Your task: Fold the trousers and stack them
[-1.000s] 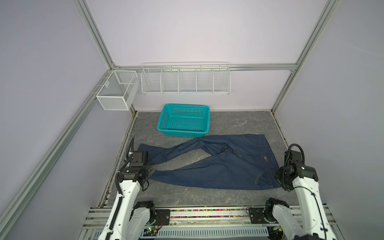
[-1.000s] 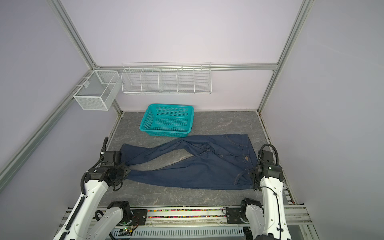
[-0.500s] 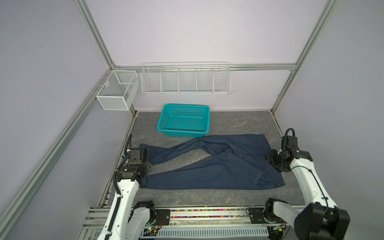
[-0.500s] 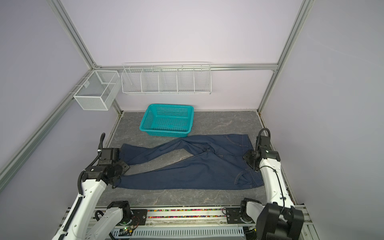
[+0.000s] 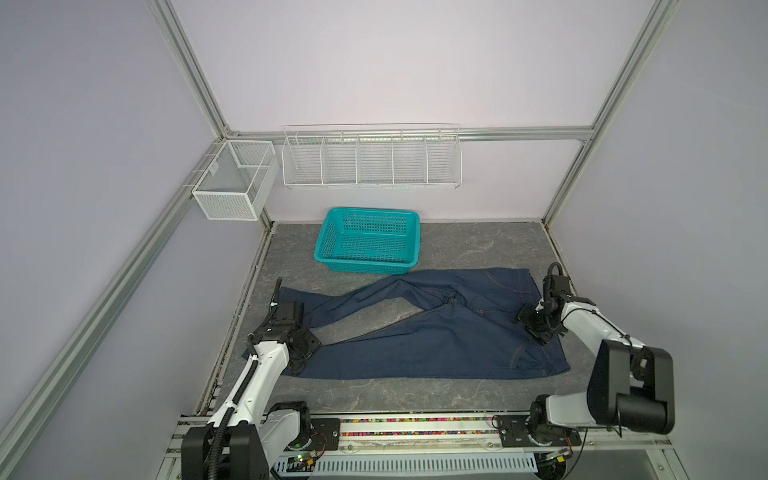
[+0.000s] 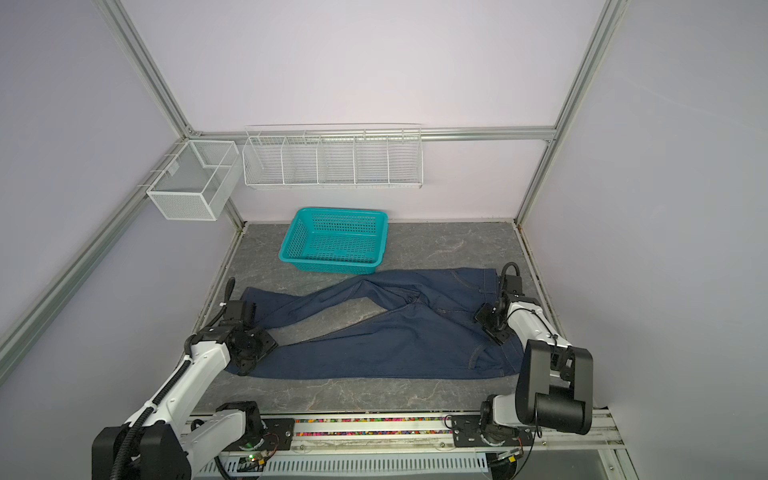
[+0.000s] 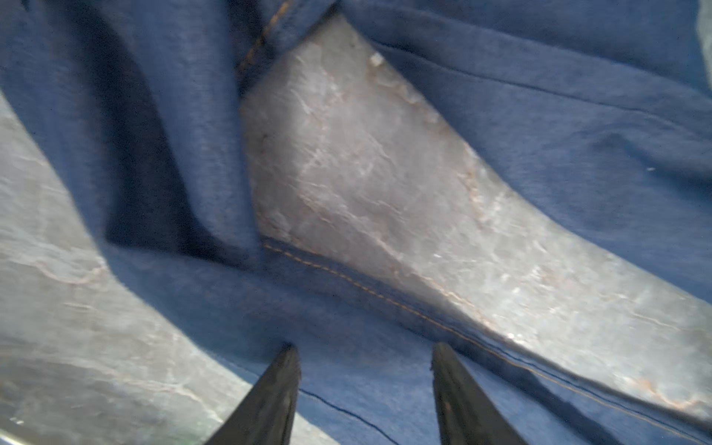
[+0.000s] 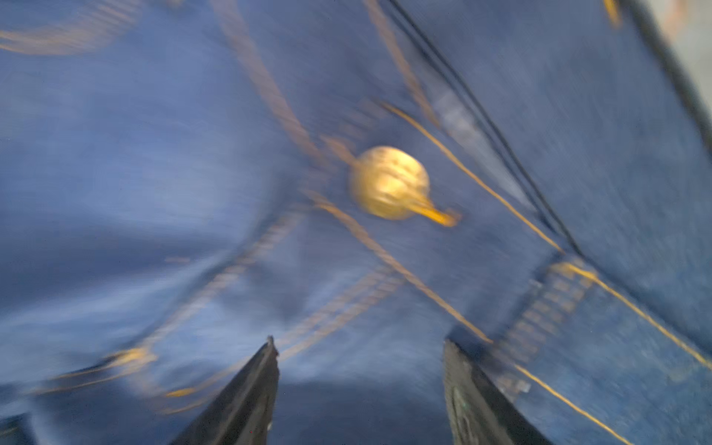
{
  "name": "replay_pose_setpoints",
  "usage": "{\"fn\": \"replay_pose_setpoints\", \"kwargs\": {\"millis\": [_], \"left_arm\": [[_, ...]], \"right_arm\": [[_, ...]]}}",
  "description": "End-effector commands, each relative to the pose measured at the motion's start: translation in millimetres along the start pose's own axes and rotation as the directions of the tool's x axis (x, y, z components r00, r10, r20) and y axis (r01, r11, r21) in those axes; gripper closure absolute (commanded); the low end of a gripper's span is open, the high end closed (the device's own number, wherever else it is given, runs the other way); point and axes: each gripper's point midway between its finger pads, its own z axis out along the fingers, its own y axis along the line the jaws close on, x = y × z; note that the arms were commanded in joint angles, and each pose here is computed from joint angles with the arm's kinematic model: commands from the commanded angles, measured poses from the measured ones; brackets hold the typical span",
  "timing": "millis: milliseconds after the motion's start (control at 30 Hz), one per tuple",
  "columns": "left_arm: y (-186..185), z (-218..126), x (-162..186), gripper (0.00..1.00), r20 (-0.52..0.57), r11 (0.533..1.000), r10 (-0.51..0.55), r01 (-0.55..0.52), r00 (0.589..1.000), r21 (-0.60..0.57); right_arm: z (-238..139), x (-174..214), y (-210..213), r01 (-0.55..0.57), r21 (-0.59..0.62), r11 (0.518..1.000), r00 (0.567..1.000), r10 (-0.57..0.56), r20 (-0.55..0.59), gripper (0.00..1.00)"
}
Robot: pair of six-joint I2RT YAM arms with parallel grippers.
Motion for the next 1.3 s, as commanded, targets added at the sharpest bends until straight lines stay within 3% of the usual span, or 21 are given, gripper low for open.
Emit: {"fn": "replay_pose_setpoints", "kwargs": {"millis": [0, 267, 367, 600, 700, 900, 1067, 1267], "left_arm": [[4.1, -7.9, -18.1, 0.36, 0.092, 0.999, -0.024, 0.027, 0.995, -0.028], [-3.1, -22.9, -52.7, 0.33, 0.144, 0.999, 0.01, -0.002, 0.99, -0.05], [-4.2, -26.1, -65.4, 0.32, 0.152, 0.999, 0.01, -0.003, 0.988, -0.046], [-9.0, -21.5, -92.3, 0.32, 0.132, 0.99, 0.114, -0.102, 0.985, -0.099], [-17.3, -16.4, -98.0, 0.35, 0.086, 0.987, 0.132, -0.122, 0.988, -0.103], [-17.1, 8.6, -89.2, 0.44, -0.002, 0.985, 0.13, -0.13, 0.991, -0.118], [-9.0, 13.8, -105.2, 0.51, 0.018, 0.964, 0.17, -0.162, 0.985, -0.21], [-23.2, 18.1, -109.5, 0.58, 0.005, 0.971, 0.164, -0.16, 0.986, -0.178]], "right_arm": [[6.0, 13.9, -27.5, -0.073, 0.085, 0.994, 0.997, 0.074, -0.016, 0.3], [-1.5, 26.1, -82.8, -0.226, 0.262, 0.938, 0.974, 0.222, 0.048, 0.29], [-12.4, 21.5, -91.4, -0.255, 0.265, 0.93, 0.967, 0.238, 0.095, 0.29], [-38.6, -4.5, -36.5, -0.116, 0.044, 0.992, 0.987, 0.11, 0.118, 0.29], [-50.7, -7.2, -17.4, -0.032, 0.003, 0.999, 0.991, 0.031, 0.127, 0.28], [-62.3, 0.8, 12.1, 0.097, -0.037, 0.995, 0.987, -0.091, 0.134, 0.29], [-57.2, 10.8, 24.2, 0.145, -0.053, 0.988, 0.984, -0.138, 0.111, 0.29], [-47.0, 22.3, 32.9, 0.179, -0.061, 0.982, 0.981, -0.174, 0.085, 0.3]]}}
